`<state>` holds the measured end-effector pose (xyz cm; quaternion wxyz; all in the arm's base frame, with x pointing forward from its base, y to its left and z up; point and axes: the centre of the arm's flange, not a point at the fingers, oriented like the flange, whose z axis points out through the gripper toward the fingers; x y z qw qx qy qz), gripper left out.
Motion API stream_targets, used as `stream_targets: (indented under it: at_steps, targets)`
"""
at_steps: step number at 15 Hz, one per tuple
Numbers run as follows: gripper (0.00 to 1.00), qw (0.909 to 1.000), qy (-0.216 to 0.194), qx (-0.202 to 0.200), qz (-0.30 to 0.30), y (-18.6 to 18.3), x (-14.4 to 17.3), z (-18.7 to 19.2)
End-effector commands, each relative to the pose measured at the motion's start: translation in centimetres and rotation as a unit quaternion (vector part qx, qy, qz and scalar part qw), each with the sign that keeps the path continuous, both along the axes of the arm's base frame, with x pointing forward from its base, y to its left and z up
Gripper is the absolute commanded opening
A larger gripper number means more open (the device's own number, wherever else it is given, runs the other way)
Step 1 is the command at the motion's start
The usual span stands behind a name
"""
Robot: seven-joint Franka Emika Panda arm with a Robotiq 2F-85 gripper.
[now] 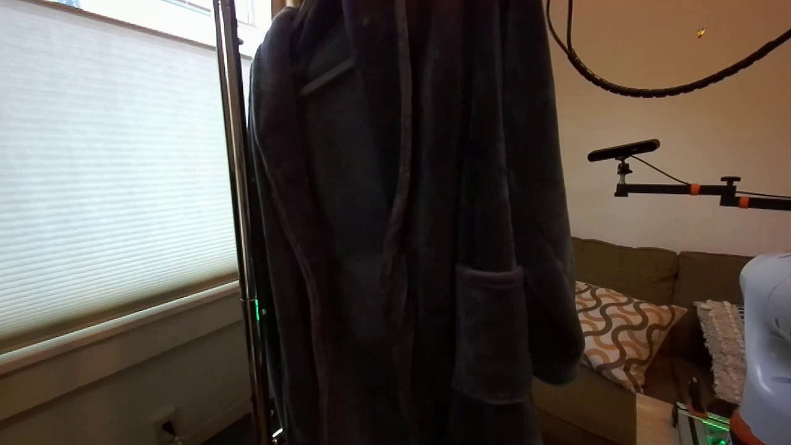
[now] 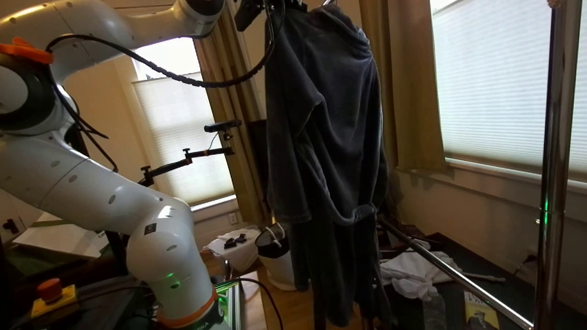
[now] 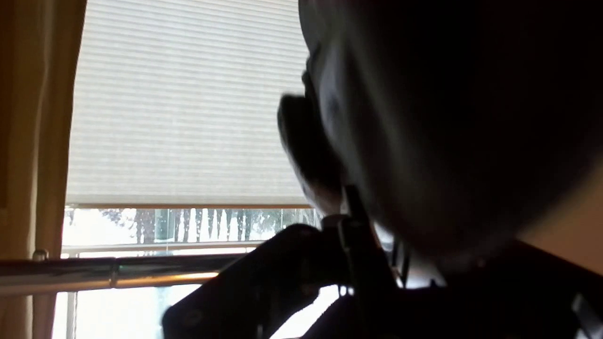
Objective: Pick up the gray robe and move it forward on the top rail
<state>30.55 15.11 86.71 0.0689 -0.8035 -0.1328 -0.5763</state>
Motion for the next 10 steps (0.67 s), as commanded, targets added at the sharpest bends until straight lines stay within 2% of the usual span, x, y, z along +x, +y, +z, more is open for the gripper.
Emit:
stream_targets:
  at_steps: [1,3,4,6,7,8,9,10]
  targets:
    - [0.48,0.9991,-0.039,-0.004,0.015,-0.1,-1.6,3.1]
    - [0.62,0.9983,-0.058,-0.001,0.002,-0.3,-2.2,4.2]
    - [0.7,0.9978,-0.058,-0.008,-0.029,-0.6,-2.5,4.5]
    - [0.86,0.996,-0.034,-0.023,-0.079,-1.1,-2.9,4.6]
    - [0.93,0.9945,-0.022,-0.026,-0.099,-4.6,-4.8,1.4]
    - [0.99,0.9927,-0.018,-0.026,-0.117,-5.7,-5.1,0.4]
    - [1.0,0.9914,-0.022,-0.001,-0.129,-7.1,-5.2,-1.0]
    - [0.9,0.995,-0.024,-0.016,-0.095,-4.6,-2.6,2.5]
